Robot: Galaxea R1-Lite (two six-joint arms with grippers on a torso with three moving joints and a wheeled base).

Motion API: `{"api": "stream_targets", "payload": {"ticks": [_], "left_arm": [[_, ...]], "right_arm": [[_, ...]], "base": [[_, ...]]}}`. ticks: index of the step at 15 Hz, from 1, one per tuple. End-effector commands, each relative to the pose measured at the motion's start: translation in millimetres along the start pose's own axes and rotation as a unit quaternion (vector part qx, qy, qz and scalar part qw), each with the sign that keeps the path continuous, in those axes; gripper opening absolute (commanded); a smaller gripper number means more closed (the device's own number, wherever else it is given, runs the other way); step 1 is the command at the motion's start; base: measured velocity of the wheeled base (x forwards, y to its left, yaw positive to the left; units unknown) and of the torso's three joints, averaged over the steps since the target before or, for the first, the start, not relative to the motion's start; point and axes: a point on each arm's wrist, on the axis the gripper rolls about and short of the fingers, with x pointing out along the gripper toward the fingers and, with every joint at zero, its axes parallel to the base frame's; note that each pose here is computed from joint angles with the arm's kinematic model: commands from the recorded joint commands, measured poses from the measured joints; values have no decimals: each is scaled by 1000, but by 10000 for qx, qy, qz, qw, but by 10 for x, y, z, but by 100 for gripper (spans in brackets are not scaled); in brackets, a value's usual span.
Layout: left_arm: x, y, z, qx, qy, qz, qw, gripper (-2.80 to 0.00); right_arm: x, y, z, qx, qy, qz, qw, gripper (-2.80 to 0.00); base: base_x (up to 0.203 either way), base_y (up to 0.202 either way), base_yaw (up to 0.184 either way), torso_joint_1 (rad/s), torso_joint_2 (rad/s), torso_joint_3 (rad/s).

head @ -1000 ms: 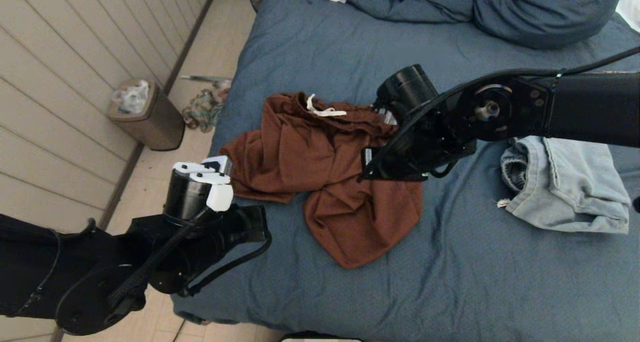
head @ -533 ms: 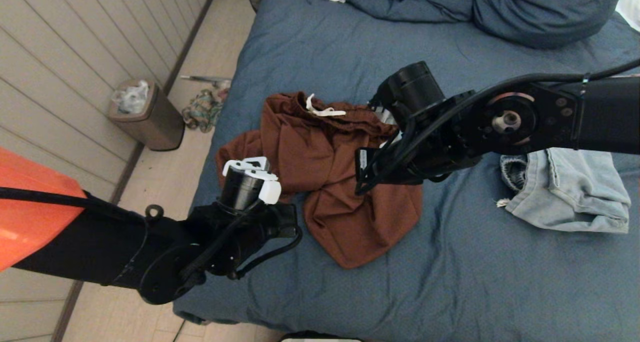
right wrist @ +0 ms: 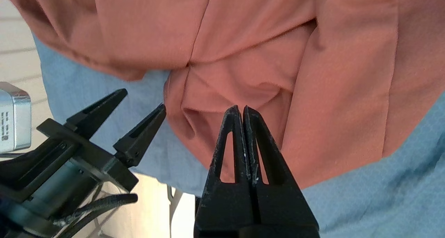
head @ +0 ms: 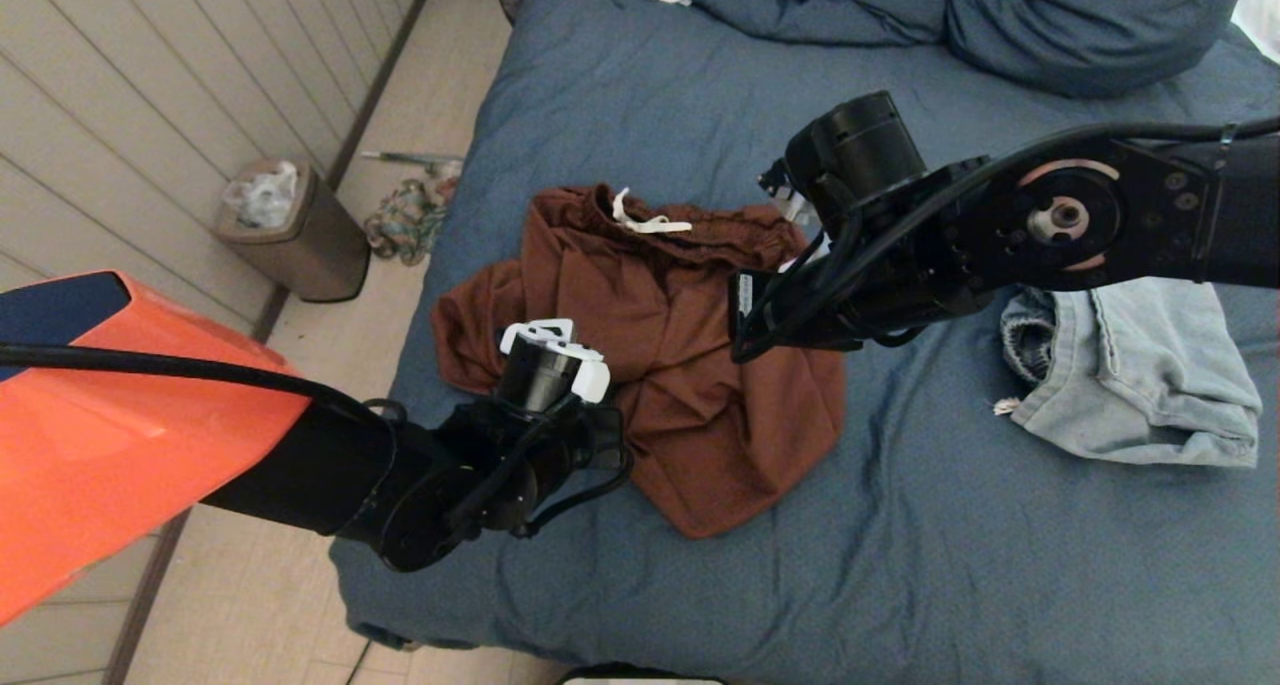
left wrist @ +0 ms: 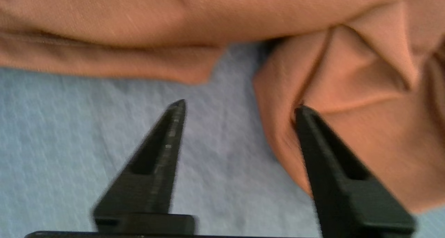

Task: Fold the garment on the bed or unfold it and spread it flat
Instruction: Unford the brown shorts

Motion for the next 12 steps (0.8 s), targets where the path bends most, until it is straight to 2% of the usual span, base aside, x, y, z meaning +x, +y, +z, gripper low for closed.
{"api": "stream_targets", "payload": {"ticks": [1,4,7,12], "left_arm": [[78,57,39,-39,-51,103,9999,0],[92,150,131,-47,-163,210,9996,0],[165,197,104,152,-229,455,9986,0],[149,208,101,338,-323,490,9977,0]], "right_arm": [[12,-23,4,26,5,-35,10000,-280],[32,-21,-4,31,61,30,10000,-280],[39,-20,-7,29,77,48,10000,-280],[89,-24,-20,28,124,20,9999,-280]], "base": [[0,0,0,0,0,0],[0,0,0,0,0,0],[0,0,0,0,0,0],[0,0,0,0,0,0]]}}
